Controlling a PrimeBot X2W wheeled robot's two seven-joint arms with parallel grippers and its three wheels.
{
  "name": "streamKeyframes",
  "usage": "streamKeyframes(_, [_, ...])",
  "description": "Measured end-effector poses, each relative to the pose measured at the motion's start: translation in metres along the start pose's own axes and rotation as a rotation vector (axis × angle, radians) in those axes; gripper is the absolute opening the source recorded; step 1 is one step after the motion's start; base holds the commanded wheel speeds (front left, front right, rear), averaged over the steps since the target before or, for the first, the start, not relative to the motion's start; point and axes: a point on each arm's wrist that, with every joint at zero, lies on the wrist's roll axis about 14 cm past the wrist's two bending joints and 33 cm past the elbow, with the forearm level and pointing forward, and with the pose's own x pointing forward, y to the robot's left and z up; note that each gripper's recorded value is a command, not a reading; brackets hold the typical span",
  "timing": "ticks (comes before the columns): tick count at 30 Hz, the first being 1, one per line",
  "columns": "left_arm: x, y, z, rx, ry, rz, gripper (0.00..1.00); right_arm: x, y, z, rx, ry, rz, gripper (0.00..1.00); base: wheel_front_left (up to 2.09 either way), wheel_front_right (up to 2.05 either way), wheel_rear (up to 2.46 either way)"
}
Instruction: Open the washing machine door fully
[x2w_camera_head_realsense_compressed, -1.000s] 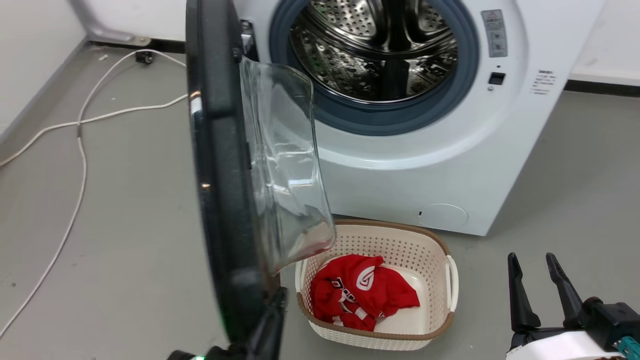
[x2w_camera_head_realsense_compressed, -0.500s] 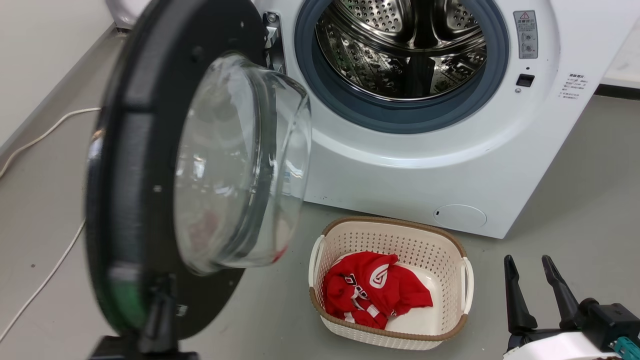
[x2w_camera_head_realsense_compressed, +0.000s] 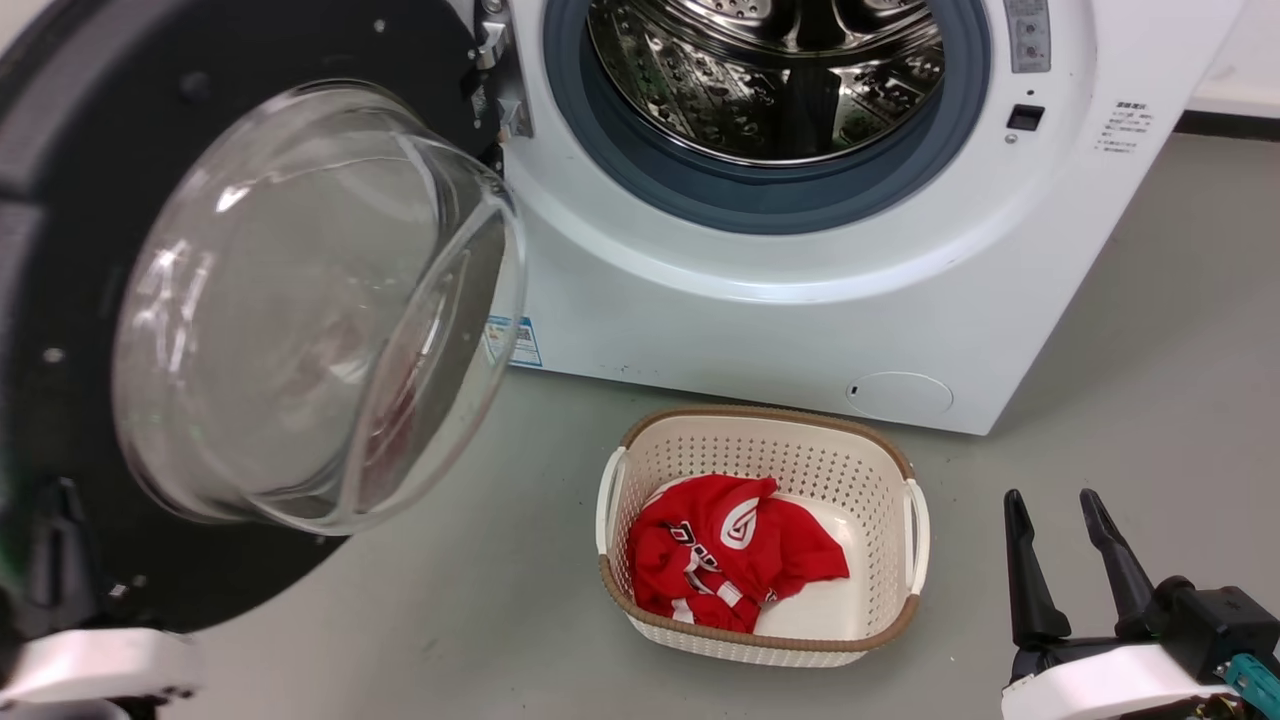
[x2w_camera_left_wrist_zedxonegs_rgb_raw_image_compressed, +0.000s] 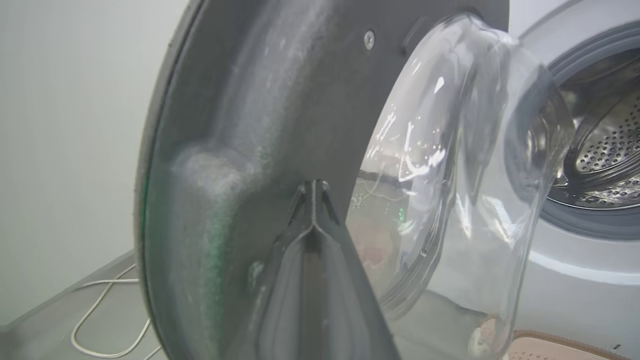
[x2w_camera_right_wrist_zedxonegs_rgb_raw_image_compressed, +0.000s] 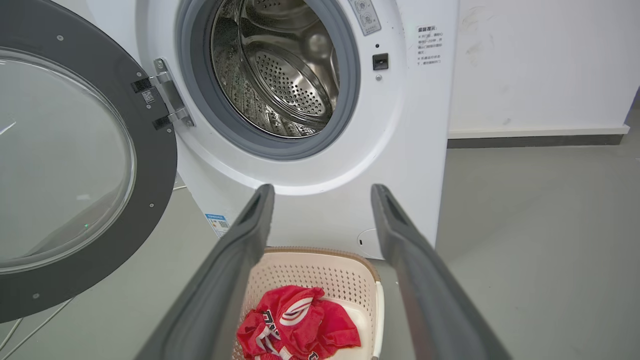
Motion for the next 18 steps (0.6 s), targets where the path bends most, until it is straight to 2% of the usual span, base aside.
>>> streamKeyframes(8, [0.032,0.035,0.004,0.05,-0.014,0.062,0.0,0.003,-0.008,-0.002,0.003,0.001,-0.022,1.0,0.0,0.0,0.0])
streamKeyframes(14, [0.043,0.04,0.004,0.06,-0.017,0.074,0.0,0.004,-0.012,-0.002,-0.003,0.002,-0.031,1.0,0.0,0.0,0.0])
streamKeyframes(18, [0.043,0.032,0.007,0.066,-0.032,0.063,0.0,0.003,-0.012,0.002,-0.007,-0.008,-0.031,1.0,0.0,0.0,0.0])
